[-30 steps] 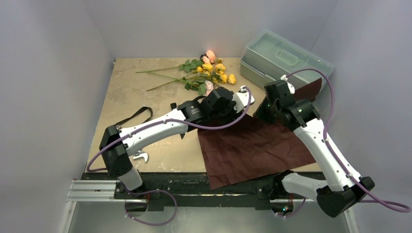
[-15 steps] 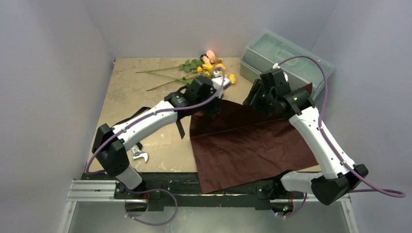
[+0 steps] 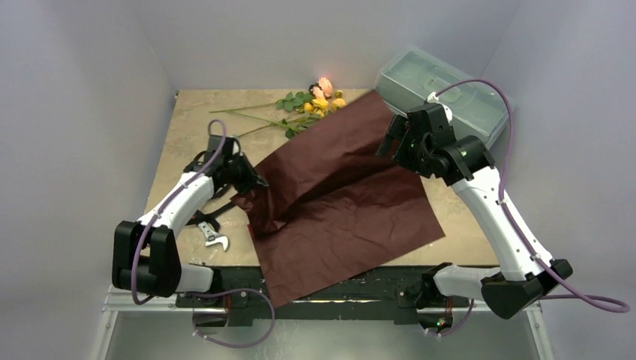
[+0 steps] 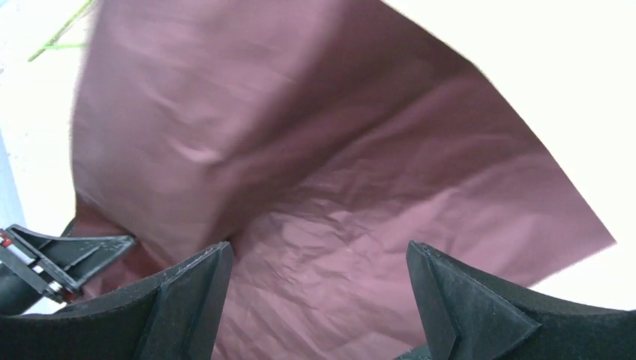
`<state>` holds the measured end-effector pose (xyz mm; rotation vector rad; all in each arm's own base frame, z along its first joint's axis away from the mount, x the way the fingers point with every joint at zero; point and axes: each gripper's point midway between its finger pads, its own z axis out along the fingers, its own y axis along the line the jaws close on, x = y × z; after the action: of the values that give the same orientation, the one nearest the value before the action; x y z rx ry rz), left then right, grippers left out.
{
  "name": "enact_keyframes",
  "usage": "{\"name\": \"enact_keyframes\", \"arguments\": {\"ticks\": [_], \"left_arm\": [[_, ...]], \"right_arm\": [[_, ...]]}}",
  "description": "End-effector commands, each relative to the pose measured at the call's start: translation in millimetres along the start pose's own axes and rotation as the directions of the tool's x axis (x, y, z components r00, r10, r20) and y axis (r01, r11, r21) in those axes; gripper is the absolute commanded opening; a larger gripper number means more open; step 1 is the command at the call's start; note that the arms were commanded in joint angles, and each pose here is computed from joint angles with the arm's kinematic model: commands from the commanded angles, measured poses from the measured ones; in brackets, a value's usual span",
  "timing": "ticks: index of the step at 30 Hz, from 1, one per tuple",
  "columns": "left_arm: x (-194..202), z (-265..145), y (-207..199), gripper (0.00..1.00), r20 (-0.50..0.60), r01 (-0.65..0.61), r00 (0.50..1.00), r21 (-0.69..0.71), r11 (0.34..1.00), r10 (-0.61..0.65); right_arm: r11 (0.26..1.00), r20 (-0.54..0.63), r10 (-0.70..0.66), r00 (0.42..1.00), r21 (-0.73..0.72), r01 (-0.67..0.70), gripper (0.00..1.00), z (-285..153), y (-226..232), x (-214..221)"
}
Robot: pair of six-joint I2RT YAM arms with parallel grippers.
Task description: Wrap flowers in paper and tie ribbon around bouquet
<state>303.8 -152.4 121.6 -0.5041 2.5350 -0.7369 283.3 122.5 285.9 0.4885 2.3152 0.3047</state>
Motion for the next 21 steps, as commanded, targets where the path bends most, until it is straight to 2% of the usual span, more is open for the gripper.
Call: {"name": "enact_keyframes", "arguments": {"ticks": [1, 10, 15, 21], "left_arm": [[-20, -1, 25, 0.0, -0.007, 0.249, 0.968, 0.044, 0.968, -0.249], [-30, 14, 69, 0.0, -0.026, 0.229, 0.972, -0.119, 0.966, -0.233], [-12, 18, 87, 0.0, -0.079, 0.228, 0.966, -0.196, 0.954, -0.247], [1, 21, 101, 0.0, -0.13, 0.19, 0.965, -0.242, 0.952, -0.226]], "right_arm": [[0.999, 0.034, 0.001, 0.999, 0.035, -0.003, 0.96, -7, -17, 2], [0.998, 0.078, 0.058, 0.995, 0.029, -0.06, 0.97, 3, -51, 35], [0.995, 0.04, 0.104, 0.994, -0.002, -0.104, 0.98, 15, -67, 70], [0.998, -0.027, 0.068, 0.997, -0.009, -0.068, 0.99, 40, -80, 103]]}}
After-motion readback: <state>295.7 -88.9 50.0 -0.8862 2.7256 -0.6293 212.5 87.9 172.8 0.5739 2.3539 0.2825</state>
